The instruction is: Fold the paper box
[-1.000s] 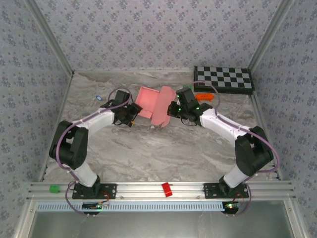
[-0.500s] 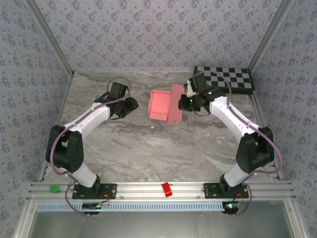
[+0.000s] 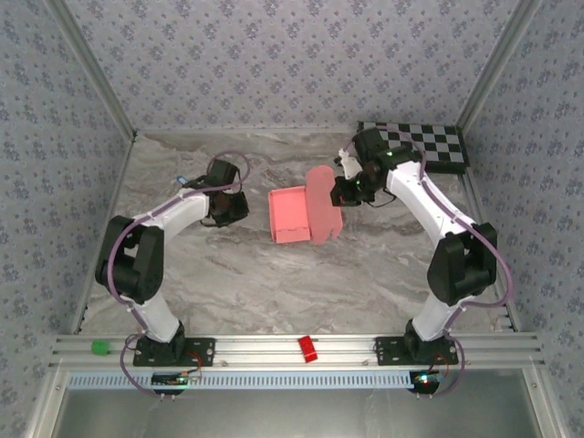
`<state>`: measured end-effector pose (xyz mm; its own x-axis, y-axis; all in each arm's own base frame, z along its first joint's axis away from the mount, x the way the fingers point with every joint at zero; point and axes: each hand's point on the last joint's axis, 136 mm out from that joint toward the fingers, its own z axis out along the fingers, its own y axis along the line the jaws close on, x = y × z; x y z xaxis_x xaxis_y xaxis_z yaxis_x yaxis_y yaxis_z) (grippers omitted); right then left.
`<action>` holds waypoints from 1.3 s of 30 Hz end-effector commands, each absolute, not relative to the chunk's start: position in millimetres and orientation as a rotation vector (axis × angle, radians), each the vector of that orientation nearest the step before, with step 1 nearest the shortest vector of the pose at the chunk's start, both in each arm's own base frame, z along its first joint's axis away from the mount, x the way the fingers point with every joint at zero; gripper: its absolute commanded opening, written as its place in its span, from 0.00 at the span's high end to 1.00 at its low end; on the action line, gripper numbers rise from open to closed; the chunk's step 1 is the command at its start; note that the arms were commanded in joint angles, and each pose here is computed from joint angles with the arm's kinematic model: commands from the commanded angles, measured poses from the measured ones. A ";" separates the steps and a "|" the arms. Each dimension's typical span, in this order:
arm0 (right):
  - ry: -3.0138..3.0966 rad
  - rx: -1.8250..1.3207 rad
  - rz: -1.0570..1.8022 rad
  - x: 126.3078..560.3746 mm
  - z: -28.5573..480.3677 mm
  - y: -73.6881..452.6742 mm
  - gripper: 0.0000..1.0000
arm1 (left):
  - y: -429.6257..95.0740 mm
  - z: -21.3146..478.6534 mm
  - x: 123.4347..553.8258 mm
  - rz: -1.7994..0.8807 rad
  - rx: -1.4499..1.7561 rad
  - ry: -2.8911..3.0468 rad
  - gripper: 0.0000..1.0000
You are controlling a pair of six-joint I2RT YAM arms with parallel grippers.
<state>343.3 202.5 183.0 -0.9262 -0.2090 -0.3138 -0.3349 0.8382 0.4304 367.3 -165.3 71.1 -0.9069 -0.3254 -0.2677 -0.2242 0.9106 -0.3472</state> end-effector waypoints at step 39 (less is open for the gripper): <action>2.620 -0.564 0.262 427.2 238.8 202.7 0.50 | -154.7 99.4 319.5 -0.312 -0.264 2.724 0.79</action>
